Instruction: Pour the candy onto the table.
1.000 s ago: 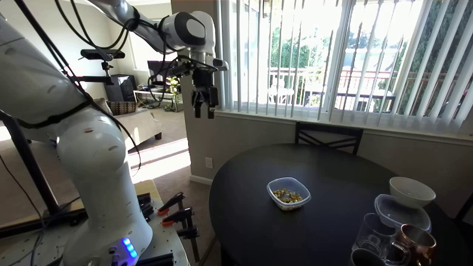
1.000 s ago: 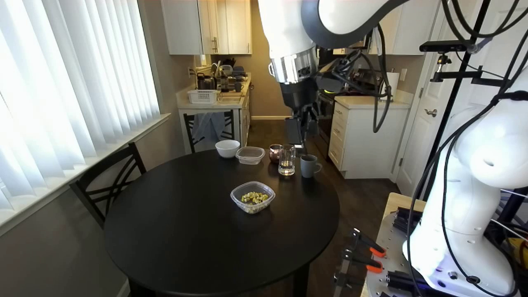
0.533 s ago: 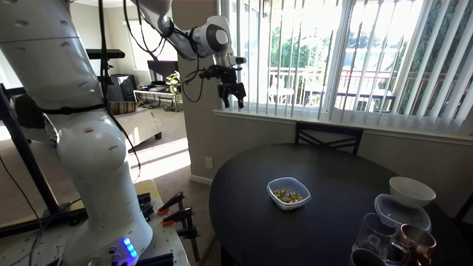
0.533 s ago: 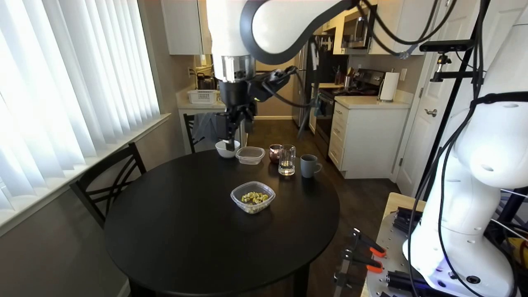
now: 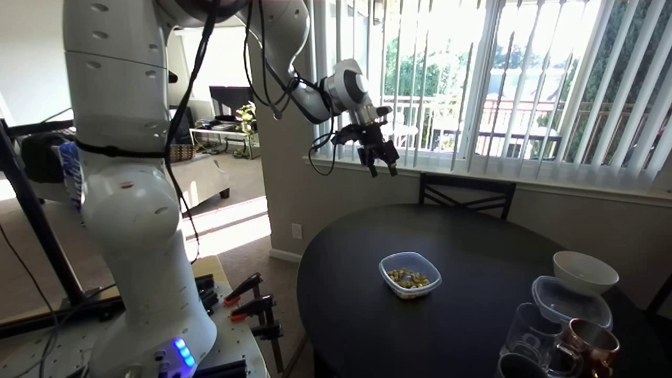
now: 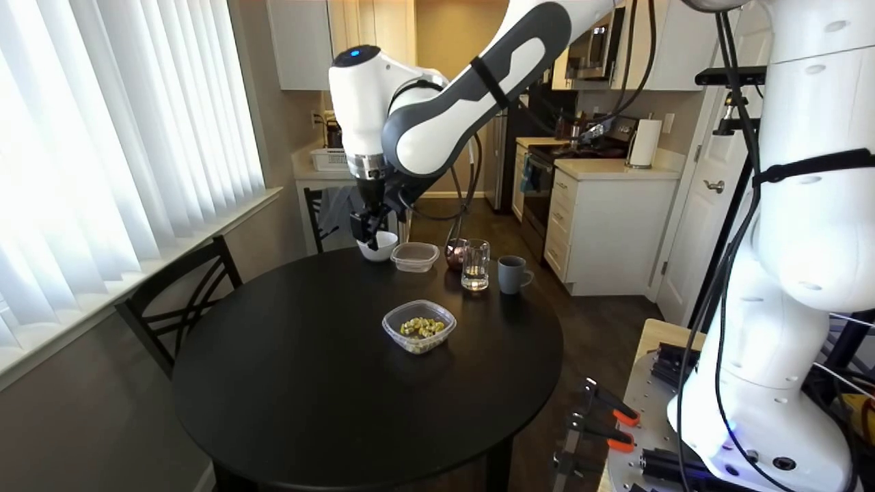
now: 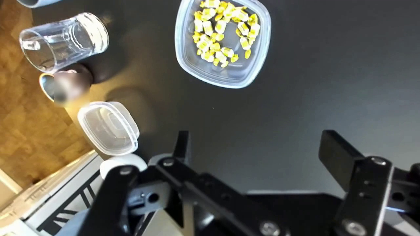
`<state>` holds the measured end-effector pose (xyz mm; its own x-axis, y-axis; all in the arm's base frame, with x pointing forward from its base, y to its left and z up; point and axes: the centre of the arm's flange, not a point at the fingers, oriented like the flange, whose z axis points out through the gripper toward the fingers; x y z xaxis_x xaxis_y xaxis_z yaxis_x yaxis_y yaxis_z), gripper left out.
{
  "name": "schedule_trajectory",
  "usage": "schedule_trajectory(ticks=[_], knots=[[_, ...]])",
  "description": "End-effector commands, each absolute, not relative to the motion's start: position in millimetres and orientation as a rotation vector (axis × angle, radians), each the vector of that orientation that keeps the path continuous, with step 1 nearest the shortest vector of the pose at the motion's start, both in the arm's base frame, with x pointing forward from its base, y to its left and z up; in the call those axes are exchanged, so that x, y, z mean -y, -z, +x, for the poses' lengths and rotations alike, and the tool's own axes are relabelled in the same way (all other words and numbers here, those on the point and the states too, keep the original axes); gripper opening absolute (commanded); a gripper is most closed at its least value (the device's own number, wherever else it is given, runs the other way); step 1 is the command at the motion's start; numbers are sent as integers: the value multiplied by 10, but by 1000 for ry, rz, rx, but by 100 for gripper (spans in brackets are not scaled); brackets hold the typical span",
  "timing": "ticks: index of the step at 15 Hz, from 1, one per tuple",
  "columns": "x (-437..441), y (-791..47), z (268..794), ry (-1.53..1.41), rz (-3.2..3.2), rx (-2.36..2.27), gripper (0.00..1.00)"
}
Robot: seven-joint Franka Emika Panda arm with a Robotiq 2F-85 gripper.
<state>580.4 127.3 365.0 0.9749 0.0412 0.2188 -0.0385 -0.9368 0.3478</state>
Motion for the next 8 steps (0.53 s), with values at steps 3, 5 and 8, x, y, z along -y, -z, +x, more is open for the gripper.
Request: schedule_trajectory(ticks=[3, 5, 8], knots=[[-1304, -3058, 6104, -46, 2900, -14, 100], [-1425, -2860, 6168, 48, 2953, -39, 100], [-1434, -2771, 6057, 41, 2948, -6, 100]])
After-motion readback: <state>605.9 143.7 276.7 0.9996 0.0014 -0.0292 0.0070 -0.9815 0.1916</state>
